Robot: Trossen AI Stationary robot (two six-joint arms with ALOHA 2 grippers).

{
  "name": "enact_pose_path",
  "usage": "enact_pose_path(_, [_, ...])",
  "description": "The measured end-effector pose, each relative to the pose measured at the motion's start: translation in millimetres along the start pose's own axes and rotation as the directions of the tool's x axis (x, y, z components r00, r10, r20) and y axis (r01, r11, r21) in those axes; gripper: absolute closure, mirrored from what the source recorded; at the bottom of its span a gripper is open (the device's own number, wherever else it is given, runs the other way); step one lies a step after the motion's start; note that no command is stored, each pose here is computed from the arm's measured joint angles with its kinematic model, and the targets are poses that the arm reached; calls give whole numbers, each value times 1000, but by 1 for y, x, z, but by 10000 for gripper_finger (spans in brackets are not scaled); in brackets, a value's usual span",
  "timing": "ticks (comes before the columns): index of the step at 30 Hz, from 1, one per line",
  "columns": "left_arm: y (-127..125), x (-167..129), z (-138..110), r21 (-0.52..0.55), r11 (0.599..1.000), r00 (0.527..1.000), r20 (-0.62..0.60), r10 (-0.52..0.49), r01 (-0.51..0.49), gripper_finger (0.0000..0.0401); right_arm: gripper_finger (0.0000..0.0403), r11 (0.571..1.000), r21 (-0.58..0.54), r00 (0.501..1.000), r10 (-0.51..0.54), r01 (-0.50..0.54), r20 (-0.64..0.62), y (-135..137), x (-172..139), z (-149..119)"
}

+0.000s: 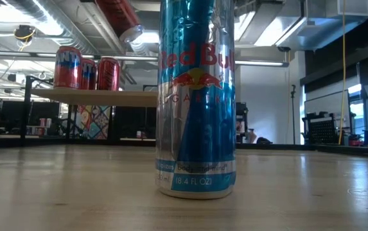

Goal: Place canned beverage on shelf
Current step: Put the red black soda can on the shelf aligned with the other red black soda can

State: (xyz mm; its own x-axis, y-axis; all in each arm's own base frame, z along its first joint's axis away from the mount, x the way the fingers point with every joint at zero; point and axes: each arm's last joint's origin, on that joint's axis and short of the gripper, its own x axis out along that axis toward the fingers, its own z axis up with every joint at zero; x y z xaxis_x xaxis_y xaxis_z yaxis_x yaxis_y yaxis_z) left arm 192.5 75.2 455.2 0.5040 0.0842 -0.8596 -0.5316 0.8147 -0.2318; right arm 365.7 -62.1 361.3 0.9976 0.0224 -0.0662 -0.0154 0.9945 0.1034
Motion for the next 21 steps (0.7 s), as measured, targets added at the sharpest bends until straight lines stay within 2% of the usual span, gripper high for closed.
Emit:
enact_pose_path(5, [-4, 0, -1, 17, 1000, 1000, -3, -16, 16, 134, 350, 1000, -13, 1000, 10, -10, -9, -11, 25, -4])
enact_pose_path(7, [-7, 1, -1, 24, 999, 1000, 2, -26, 26, 134, 388, 1000, -9, 1000, 2, -2, -31, -16, 34, -11])
enact_pose_path(14, [-10, 1, 0, 40, 999, 999, 21, -34, 33, 134, 354, 1000, -16, 997, -2, 1, -76, -21, 48, -30])
enact_pose_path(21, [-9, 1, 1, 40, 999, 999, 34, -2, 1, 134, 367, 1000, -18, 998, -3, 2, -71, -23, 54, -36])
